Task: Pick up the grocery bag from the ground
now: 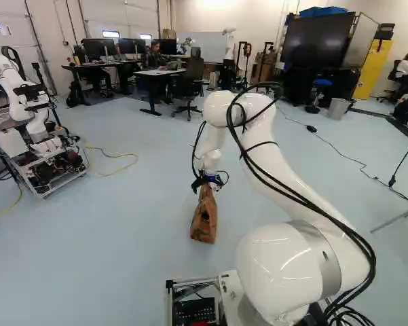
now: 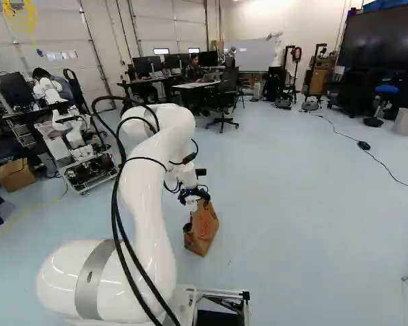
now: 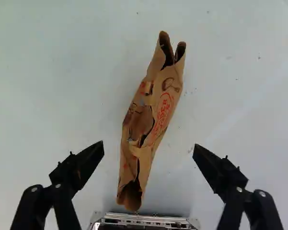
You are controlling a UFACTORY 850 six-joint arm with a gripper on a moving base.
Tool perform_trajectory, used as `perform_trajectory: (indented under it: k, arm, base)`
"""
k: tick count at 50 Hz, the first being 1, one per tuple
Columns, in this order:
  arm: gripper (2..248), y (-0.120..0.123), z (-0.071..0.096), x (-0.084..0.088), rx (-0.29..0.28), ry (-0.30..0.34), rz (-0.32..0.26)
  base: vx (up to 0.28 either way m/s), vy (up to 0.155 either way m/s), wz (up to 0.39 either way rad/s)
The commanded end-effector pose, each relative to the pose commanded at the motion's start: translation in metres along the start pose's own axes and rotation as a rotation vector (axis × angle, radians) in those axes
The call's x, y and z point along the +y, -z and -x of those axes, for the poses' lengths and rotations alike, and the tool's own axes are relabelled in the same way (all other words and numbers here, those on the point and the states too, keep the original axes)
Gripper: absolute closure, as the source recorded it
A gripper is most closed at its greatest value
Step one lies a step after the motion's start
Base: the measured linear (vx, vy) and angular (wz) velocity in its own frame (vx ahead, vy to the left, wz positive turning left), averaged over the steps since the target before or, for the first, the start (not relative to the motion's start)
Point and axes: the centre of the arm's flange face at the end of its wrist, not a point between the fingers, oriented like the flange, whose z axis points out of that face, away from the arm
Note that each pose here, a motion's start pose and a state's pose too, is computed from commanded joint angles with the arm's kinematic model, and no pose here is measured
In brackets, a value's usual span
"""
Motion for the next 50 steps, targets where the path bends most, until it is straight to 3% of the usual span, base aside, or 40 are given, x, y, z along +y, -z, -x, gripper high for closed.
perform_trajectory:
  k: [50]
  arm:
    - [3,-0.14,0.023,0.0,-0.044,0.0,0.0]
  base:
    - [0.0,0.0,0.0]
